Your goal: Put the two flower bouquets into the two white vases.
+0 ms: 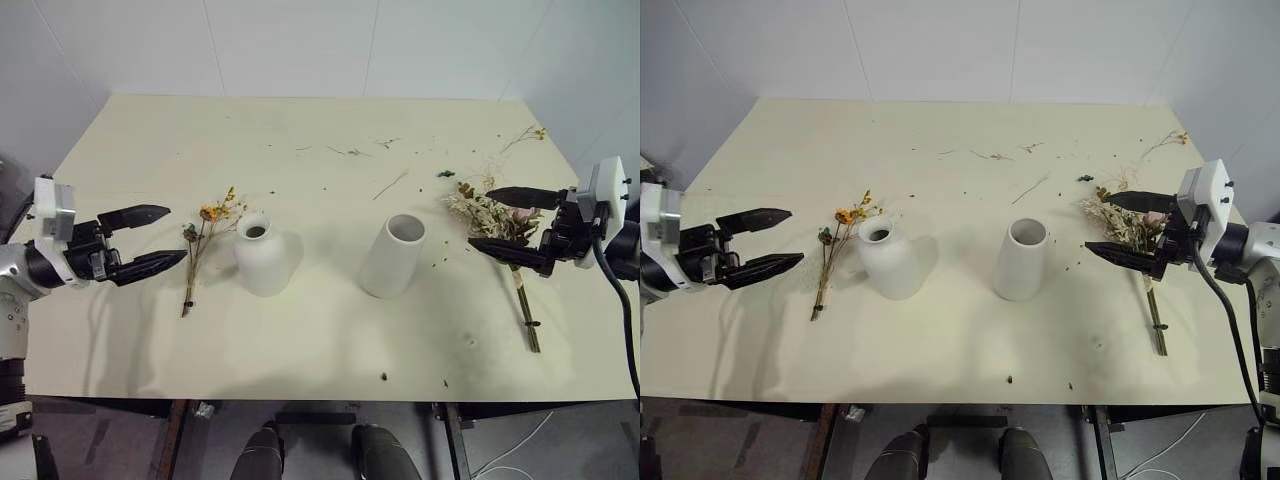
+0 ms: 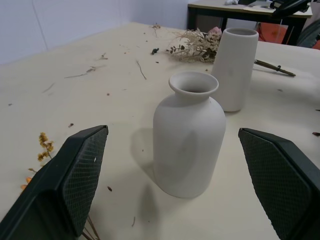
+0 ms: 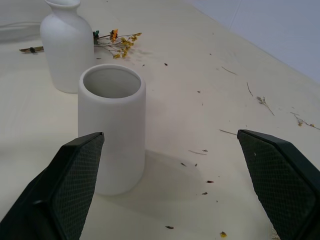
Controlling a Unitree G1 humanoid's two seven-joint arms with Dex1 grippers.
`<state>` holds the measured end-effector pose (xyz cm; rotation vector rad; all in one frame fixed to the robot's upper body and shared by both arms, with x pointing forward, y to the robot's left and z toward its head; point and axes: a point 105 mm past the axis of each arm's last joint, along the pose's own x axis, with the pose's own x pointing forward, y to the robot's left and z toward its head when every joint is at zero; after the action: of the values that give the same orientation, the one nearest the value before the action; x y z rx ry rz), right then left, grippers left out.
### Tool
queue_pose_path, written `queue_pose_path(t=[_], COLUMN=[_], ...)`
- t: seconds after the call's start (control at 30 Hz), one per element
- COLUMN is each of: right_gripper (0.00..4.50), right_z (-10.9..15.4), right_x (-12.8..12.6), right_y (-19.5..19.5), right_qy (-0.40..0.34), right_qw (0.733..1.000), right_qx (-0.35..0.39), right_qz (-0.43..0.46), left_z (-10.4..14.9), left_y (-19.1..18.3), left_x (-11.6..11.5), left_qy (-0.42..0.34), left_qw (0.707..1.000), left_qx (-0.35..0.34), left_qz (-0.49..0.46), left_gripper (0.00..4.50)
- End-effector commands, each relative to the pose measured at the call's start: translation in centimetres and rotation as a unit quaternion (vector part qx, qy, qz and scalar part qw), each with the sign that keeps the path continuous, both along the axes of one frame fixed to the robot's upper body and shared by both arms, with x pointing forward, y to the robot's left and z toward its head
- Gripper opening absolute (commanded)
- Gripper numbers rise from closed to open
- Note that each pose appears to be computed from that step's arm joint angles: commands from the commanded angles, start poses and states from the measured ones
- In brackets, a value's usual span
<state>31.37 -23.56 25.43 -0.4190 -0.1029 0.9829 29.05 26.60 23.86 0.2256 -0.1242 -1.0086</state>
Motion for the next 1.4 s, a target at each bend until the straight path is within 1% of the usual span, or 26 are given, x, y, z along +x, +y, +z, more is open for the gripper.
queue_pose_path(t=[0.03, 0.17, 0.27, 0.33, 0.4, 0.47, 0.53, 0.63, 0.67, 0.73, 0.8, 0.9, 1.0, 1.13, 1.2, 1.27, 1.37, 1.4], right_gripper=[4.50, 4.50, 4.50, 4.50, 4.50, 4.50, 4.50, 4.50, 4.50, 4.50, 4.50, 4.50, 4.50, 4.50, 4.50, 4.50, 3.92, 3.62], right_z=[1.5, 1.2, 1.8, 1.5, 0.8, -0.5, -1.6, -2.9, -3.2, -4.1, -4.9, -5.6, -6.1, -6.8, -7.9, -8.9, -10.4, -10.6], right_x=[0.1, 0.7, 1.0, 1.9, 2.1, 2.9, 2.9, 3.0, 3.0, 3.1, 3.1, 3.4, 3.9, 4.0, 3.8, 3.7, 3.9, 4.0], right_y=[0.0, -0.4, -1.3, -2.7, -3.9, -6.3, -8.3, -9.6, -9.8, -10.4, -10.5, -10.0, -8.9, -8.3, -8.1, -8.1, -8.2, -8.2], right_qy=[-0.030, -0.019, 0.004, 0.030, 0.056, 0.100, 0.157, 0.239, 0.256, 0.306, 0.344, 0.392, 0.430, 0.457, 0.477, 0.485, 0.488, 0.488], right_qw=[0.999, 1.000, 1.000, 0.997, 0.991, 0.973, 0.950, 0.918, 0.910, 0.882, 0.861, 0.837, 0.820, 0.805, 0.794, 0.788, 0.784, 0.785], right_qx=[-0.009, -0.004, 0.006, -0.018, -0.040, -0.087, -0.106, -0.098, -0.096, -0.088, -0.094, -0.066, -0.033, -0.034, -0.045, -0.062, -0.069, -0.067], right_qz=[0.008, 0.000, -0.023, -0.075, -0.113, -0.190, -0.248, -0.300, -0.310, -0.347, -0.363, -0.377, -0.375, -0.376, -0.376, -0.374, -0.377, -0.376], left_z=[1.3, 1.1, 2.1, 2.6, 3.1, 4.0, 4.9, 5.3, 5.3, 5.5, 5.5, 5.4, 5.2, 5.1, 5.0, 5.0, 5.0, 5.1], left_y=[0.0, -0.7, -2.4, -3.1, -3.5, -4.0, -4.5, -5.4, -5.7, -6.6, -7.5, -8.2, -8.4, -8.5, -8.4, -8.4, -8.6, -8.6], left_x=[-0.5, -0.6, -1.6, -1.7, -2.0, -2.4, -2.8, -2.8, -2.9, -3.3, -3.7, -4.3, -4.7, -5.1, -5.3, -5.3, -5.5, -5.5], left_qy=[-0.032, -0.047, -0.060, -0.068, -0.079, -0.092, -0.098, -0.106, -0.107, -0.107, -0.104, -0.099, -0.095, -0.092, -0.092, -0.092, -0.092, -0.092], left_qw=[0.999, 0.999, 0.997, 0.996, 0.996, 0.994, 0.992, 0.991, 0.990, 0.989, 0.987, 0.986, 0.987, 0.988, 0.989, 0.989, 0.989, 0.989], left_qx=[0.005, 0.021, 0.009, 0.011, 0.010, 0.017, 0.017, 0.013, 0.012, 0.002, -0.007, -0.012, -0.015, -0.018, -0.018, -0.020, -0.018, -0.018], left_qz=[-0.003, -0.005, -0.038, -0.049, -0.051, -0.062, -0.072, -0.085, -0.088, -0.106, -0.123, -0.132, -0.130, -0.123, -0.117, -0.113, -0.114, -0.113], left_gripper=[4.47, 4.47, 4.47, 4.47, 4.47, 4.47, 4.47, 4.47, 4.47, 4.47, 4.47, 4.47, 4.47, 4.47, 4.47, 4.47, 4.50, 4.50])
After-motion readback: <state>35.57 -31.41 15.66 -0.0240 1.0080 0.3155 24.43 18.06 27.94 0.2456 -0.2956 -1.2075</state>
